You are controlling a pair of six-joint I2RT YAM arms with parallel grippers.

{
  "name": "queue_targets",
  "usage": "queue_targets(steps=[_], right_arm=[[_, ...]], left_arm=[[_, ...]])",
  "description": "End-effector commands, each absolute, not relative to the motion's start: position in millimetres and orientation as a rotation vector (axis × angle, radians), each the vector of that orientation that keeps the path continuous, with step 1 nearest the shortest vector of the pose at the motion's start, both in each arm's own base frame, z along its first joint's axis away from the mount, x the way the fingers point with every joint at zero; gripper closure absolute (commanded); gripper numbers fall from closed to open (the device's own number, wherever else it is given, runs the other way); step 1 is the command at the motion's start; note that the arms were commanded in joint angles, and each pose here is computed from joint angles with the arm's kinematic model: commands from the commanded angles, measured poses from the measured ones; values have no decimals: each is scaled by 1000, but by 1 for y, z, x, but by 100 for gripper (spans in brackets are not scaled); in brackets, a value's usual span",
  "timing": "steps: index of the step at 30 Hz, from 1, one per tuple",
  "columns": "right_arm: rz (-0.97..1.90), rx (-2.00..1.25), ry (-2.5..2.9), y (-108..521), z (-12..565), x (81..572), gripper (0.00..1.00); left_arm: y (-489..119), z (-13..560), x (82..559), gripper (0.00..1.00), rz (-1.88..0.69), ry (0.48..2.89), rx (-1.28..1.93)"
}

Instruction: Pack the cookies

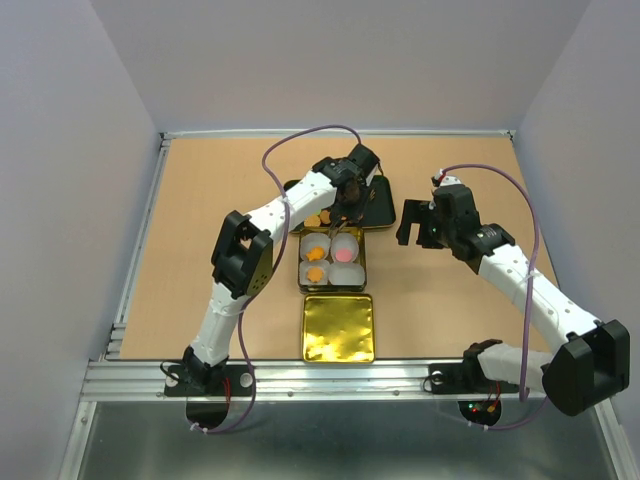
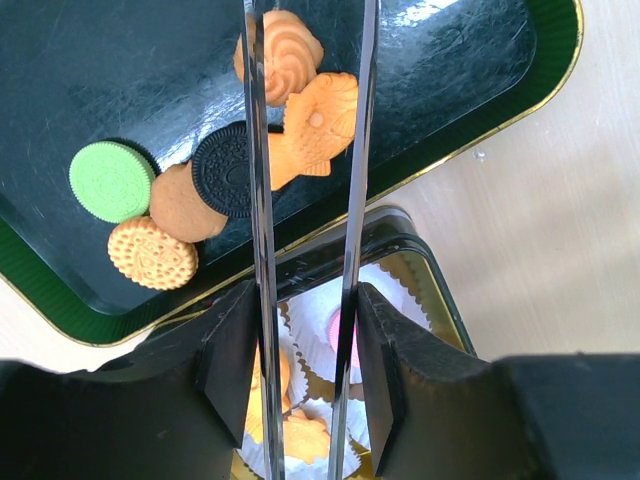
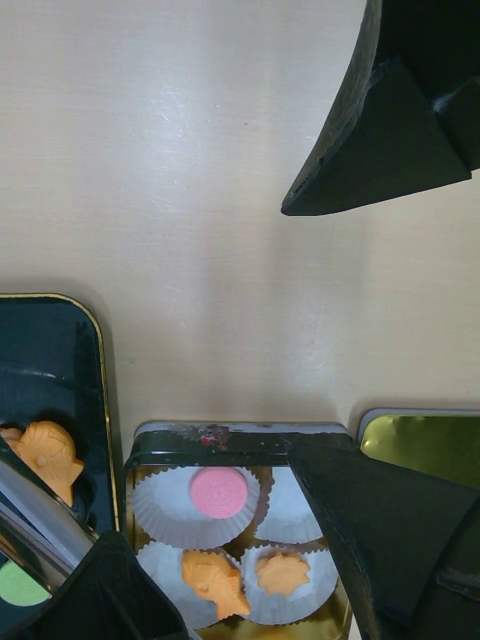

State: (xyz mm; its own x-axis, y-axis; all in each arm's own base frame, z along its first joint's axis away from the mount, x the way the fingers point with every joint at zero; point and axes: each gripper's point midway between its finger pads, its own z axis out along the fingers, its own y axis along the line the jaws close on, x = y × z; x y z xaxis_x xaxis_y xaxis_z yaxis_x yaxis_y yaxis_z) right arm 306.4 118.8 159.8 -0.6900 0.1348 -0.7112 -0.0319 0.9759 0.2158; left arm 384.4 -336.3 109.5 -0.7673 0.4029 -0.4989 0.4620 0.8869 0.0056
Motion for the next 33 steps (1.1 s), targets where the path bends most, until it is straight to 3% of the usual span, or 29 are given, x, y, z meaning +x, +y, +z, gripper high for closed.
queue_targets(steps=[1, 20, 33], right_arm=[[262, 65, 2262, 117, 176, 310, 0], [264, 37, 2255, 124, 175, 306, 0], [266, 45, 2263, 127, 171, 305, 0]], left_arm=[[-338, 126, 388, 55, -147, 2520, 602], [-336, 197, 385, 60, -224, 2440, 497], [-294, 244, 355, 70, -216, 2374, 366]])
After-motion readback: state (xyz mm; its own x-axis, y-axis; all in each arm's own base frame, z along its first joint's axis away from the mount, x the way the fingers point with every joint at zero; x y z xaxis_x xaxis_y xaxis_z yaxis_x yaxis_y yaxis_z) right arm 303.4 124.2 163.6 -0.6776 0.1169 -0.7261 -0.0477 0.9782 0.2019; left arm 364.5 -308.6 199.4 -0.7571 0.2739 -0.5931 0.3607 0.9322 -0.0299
